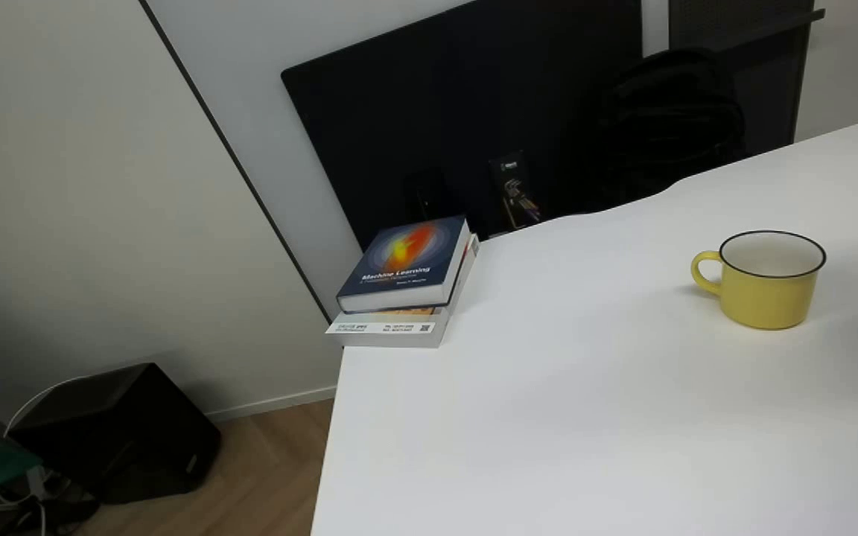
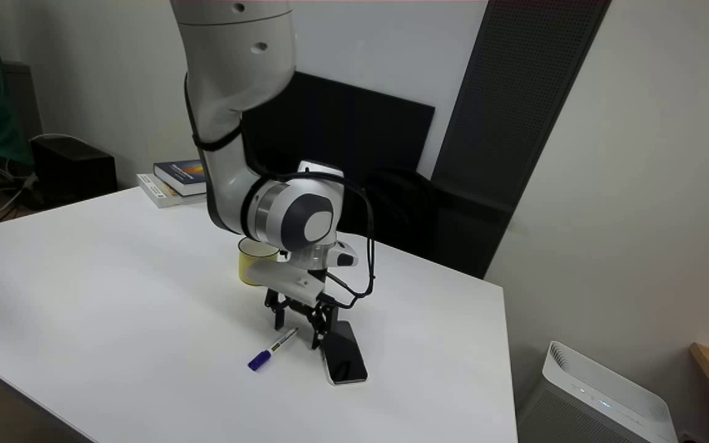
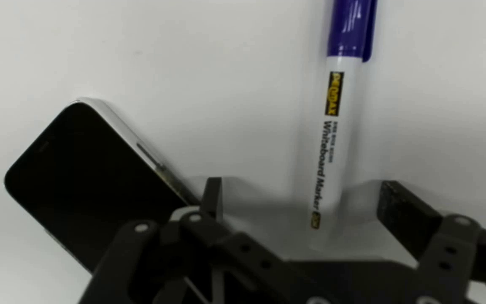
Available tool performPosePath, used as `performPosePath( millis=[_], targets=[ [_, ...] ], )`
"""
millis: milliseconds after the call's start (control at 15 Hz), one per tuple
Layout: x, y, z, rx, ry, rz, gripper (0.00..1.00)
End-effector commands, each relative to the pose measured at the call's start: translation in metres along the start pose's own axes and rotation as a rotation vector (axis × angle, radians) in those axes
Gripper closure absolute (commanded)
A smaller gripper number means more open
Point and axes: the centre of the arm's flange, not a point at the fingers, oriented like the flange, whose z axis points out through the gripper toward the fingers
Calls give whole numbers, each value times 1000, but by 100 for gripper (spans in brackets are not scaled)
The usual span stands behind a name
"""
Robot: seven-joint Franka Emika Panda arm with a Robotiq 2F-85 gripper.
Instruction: Put the marker in the cup
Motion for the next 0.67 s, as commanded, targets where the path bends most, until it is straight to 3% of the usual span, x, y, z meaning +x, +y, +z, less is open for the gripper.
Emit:
performPosePath(
  millis=[0,600],
  targets=[
    [-2,-8,3,-6,-10,34,35],
    [1,2,5,-33,-16,75,96]
  ],
)
